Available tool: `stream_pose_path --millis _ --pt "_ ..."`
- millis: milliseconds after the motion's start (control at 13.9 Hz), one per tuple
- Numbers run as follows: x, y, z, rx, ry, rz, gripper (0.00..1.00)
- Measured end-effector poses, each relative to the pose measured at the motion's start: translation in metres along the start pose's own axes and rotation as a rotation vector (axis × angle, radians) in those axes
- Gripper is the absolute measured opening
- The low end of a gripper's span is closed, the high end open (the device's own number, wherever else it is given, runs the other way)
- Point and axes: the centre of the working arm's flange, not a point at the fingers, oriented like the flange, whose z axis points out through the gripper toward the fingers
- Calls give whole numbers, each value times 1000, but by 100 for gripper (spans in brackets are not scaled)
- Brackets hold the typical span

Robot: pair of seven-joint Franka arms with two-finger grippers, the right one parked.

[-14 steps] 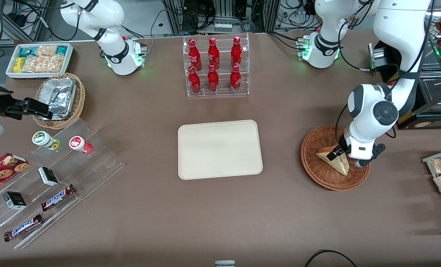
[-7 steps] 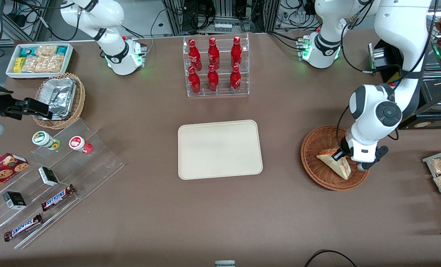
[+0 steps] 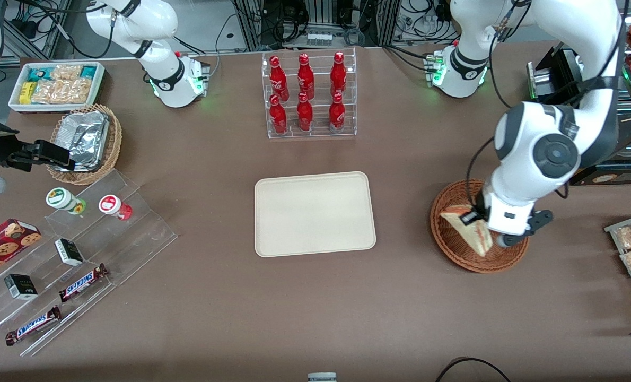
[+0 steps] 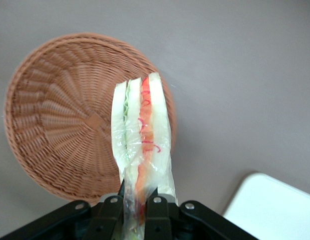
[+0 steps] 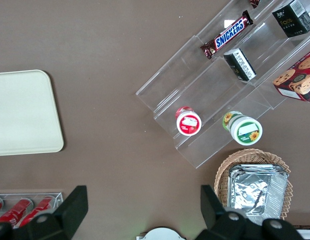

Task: Place sandwich from basket to tray
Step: 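Carry the sandwich over the cream tray and lower it onto the tray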

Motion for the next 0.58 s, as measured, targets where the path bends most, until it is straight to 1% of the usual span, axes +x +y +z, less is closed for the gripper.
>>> stream_pose_path --millis 144,432,576 --pt "-32 35 -1 0 1 77 15" --pt "-115 113 16 12 -10 247 15" --pt "-146 142 27 18 -16 309 15"
